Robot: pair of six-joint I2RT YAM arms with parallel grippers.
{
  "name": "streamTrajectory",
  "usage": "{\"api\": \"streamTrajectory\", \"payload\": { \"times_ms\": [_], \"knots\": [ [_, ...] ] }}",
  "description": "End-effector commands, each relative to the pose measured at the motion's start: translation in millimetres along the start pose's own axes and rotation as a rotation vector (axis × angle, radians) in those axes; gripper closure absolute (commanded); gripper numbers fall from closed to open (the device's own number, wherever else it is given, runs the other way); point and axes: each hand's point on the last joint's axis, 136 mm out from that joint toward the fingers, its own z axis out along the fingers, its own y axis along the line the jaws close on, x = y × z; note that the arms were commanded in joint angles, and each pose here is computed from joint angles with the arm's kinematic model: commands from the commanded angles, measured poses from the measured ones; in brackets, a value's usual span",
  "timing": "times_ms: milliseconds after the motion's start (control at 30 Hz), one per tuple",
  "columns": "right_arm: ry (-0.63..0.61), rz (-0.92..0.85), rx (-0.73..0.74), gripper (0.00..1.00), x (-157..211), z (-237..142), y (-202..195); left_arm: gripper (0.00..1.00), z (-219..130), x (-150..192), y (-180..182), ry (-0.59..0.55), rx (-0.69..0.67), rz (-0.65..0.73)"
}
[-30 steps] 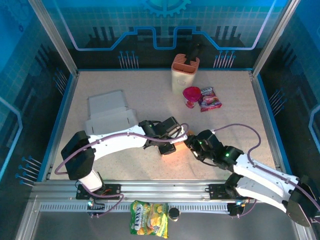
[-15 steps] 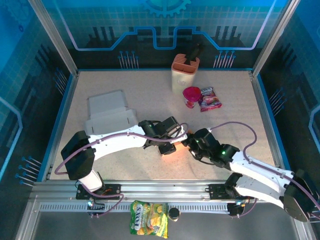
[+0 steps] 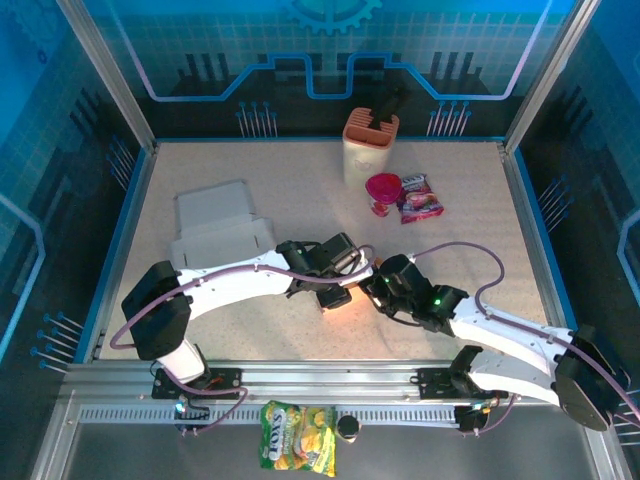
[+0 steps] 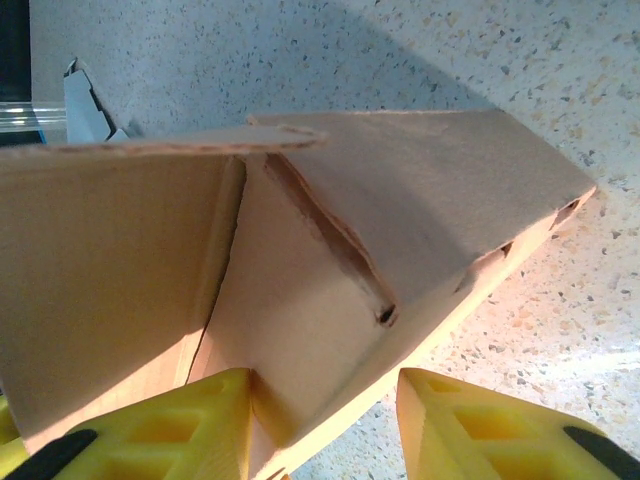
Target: Fold the paper box
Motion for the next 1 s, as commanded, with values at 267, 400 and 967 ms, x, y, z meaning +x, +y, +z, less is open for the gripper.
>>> {"api": "streamTrajectory", "payload": {
  "times_ms": [267, 400, 967],
  "knots": [
    [-0.078, -0.323, -0.067, 0.42, -20.7, -57.8, 17.5, 0.59, -2.0, 0.5, -1.7, -0.016, -0.008, 0.043],
    [-0.125, -0.517, -0.116, 0.45, -45.1, -86.4, 18.6, 0.60, -4.1, 2.9, -4.6, -0.032, 0.004, 0.058],
    [0.041, -0.897, -0.096, 0.55, -55.3, -66.2, 30.1, 0.59, -4.1, 16.8, -6.2, -0.011, 0.059, 0.083]
  ]
}}
